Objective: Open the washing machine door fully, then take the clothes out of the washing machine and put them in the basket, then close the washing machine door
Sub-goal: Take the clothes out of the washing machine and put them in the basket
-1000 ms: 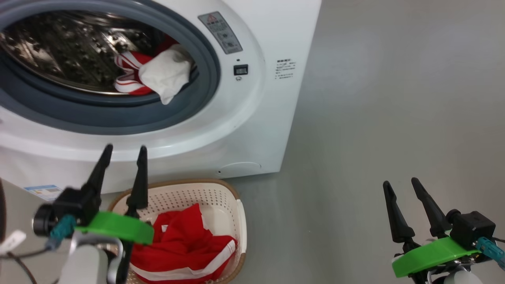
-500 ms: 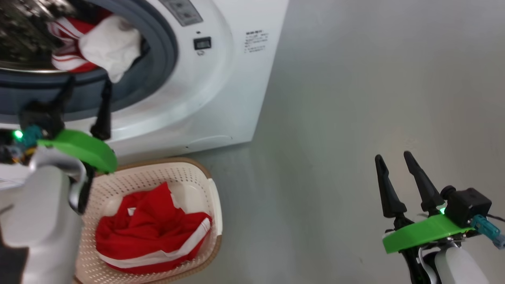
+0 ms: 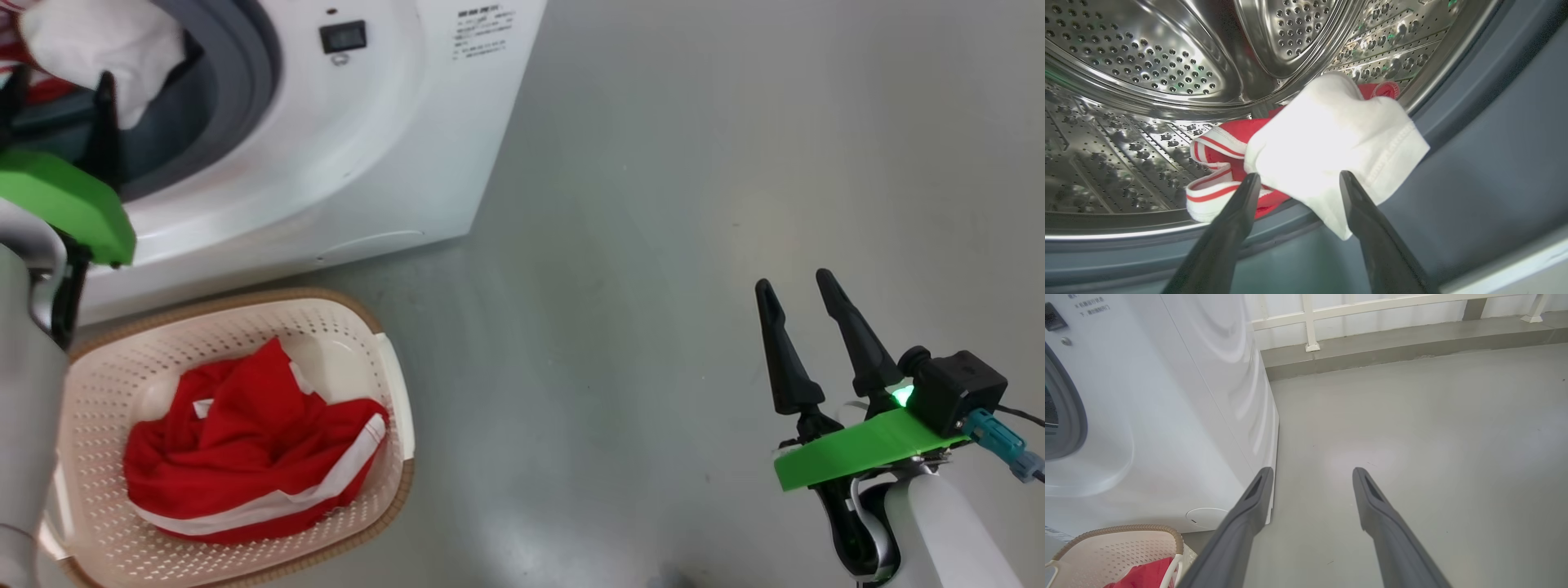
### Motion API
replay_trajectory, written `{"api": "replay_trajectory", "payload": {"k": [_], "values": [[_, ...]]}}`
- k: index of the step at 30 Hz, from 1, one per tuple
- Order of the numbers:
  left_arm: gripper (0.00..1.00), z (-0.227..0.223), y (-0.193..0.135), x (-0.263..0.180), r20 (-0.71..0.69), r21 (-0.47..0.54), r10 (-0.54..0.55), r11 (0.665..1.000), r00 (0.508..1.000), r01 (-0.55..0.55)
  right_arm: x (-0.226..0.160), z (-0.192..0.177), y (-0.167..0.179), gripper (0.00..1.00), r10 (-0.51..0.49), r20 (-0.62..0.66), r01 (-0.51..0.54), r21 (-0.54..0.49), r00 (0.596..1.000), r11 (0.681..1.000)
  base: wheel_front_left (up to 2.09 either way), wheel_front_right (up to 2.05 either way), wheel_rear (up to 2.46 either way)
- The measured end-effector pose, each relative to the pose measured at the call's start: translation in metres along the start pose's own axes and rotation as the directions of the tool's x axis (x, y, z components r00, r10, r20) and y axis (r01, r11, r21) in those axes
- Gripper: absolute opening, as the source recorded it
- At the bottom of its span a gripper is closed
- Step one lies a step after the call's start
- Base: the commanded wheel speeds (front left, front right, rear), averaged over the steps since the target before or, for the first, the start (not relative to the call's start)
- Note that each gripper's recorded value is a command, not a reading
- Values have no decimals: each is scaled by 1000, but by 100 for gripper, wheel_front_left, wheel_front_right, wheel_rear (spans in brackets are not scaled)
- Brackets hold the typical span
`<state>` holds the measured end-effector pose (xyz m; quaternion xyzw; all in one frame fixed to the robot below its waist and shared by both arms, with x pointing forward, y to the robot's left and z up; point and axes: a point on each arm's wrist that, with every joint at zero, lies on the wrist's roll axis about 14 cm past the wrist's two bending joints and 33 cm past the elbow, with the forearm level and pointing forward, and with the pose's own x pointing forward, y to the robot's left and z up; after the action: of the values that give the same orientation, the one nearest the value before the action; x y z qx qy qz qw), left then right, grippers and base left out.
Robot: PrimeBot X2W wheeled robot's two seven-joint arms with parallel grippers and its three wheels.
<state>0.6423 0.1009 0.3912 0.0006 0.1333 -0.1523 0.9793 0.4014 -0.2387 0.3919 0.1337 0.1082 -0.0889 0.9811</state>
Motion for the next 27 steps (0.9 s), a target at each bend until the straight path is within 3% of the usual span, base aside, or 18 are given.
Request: {"api": "replay_trajectory", "payload": {"k": [10,20,21,23,24,27], "values": [[100,-10,15,30,-45,14,25,1000,999,-24,4,-14,-6,100,-20,-39,20,9,999,1000,0,0,0],[100,-19,9,43,-84,23,9,1000,996,-7,8,-13,-6,100,-21,-36,21,13,999,1000,0,0,0],[65,-20,8,43,-87,25,8,1000,996,-5,7,-13,-6,100,-22,-36,22,12,999,1000,0,0,0],[9,-21,8,43,-90,25,8,1000,996,-6,7,-12,-7,100,-22,-35,23,12,999,1000,0,0,0],[0,-21,8,42,-91,24,9,1000,996,-7,7,-12,-6,100,-22,-35,23,13,999,1000,0,0,0],[0,-20,10,41,-89,12,16,1000,996,-15,8,-11,-5,100,-19,-32,20,15,999,1000,0,0,0]]}}
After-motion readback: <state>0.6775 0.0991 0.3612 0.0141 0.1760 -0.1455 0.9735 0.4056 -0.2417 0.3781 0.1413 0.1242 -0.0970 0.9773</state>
